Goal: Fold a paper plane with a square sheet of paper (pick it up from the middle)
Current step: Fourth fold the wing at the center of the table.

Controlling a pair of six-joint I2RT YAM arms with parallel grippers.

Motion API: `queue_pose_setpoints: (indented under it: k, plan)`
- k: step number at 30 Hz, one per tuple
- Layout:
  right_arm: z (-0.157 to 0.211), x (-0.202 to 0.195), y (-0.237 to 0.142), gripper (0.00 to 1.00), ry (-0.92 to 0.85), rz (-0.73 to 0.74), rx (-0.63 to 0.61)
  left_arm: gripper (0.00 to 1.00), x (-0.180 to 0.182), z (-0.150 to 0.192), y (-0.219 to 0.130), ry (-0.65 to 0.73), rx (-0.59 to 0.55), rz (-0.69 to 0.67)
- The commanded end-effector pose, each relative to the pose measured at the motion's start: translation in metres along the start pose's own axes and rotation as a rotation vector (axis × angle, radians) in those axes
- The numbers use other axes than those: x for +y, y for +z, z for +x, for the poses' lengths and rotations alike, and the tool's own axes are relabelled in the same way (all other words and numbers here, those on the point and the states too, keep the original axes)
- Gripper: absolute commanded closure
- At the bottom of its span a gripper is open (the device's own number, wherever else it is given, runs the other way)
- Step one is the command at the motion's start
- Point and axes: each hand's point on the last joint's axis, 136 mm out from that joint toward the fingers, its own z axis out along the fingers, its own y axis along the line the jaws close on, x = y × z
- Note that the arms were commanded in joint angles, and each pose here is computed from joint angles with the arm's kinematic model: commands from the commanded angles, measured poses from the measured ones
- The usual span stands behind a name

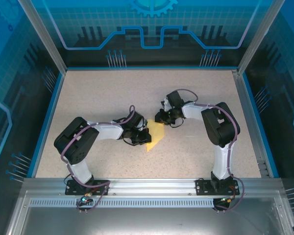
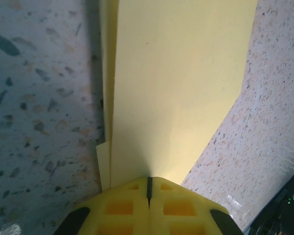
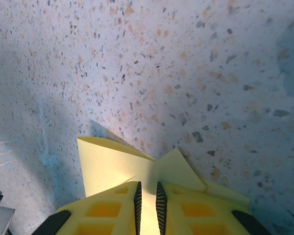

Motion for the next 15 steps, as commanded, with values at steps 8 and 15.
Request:
queue_pose_setpoints:
  k: [8,15]
  plan:
    - [-0.038,-0.034,0.000,0.77,0.034,-0.063,-0.124,1.00,0.058,0.035,0.011,-0.028,0.100,-0.178]
    - [-0.048,-0.015,-0.036,0.70,-0.026,-0.087,-0.171,1.00,0.038,0.029,0.005,0.003,0.089,-0.132]
